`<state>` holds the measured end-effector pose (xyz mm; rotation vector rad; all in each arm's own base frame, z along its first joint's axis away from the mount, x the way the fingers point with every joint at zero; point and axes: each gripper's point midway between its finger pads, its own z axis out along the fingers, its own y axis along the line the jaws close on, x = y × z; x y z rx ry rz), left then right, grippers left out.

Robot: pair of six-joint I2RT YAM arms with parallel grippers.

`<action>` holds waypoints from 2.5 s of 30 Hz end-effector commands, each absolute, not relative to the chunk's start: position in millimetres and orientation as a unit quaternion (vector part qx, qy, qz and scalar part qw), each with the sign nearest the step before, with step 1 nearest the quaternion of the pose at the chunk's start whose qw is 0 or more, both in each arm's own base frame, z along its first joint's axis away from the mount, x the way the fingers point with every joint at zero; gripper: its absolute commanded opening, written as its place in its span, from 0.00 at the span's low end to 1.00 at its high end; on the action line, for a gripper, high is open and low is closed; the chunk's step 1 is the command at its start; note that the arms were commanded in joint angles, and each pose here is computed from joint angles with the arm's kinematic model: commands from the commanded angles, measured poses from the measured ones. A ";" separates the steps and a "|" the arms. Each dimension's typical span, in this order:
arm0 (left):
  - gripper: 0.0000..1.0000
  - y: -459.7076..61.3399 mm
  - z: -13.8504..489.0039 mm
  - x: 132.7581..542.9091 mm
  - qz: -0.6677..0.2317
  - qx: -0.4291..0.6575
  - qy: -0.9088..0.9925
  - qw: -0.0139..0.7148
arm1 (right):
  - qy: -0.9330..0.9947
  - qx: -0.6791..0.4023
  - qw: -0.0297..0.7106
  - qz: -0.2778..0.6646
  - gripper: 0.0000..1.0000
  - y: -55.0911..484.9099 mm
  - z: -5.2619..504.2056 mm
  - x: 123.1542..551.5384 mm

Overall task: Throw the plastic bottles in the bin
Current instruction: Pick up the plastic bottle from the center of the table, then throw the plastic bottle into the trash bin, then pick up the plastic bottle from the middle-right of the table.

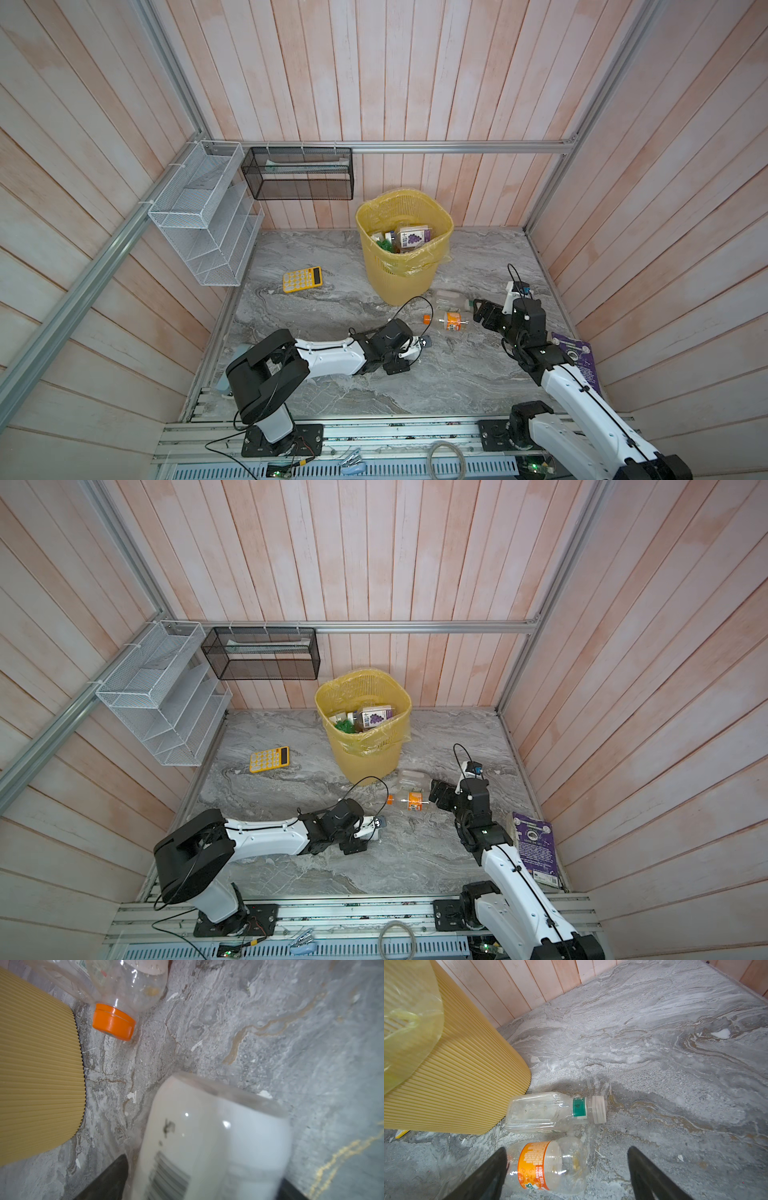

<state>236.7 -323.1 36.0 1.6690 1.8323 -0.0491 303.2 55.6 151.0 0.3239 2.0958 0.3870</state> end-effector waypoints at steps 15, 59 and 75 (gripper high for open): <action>0.54 -321.4 244.4 211.9 -0.235 0.436 0.650 0.576 | 0.845 0.145 0.492 0.155 0.91 49.3 160.3 307.1; 1.00 -248.8 508.4 342.1 -0.323 0.162 0.542 0.758 | 0.835 0.215 0.454 0.224 0.90 56.4 149.8 288.2; 1.00 -191.8 342.7 290.0 -0.237 0.084 0.663 0.705 | 0.856 0.250 0.339 0.301 0.91 109.9 90.7 304.6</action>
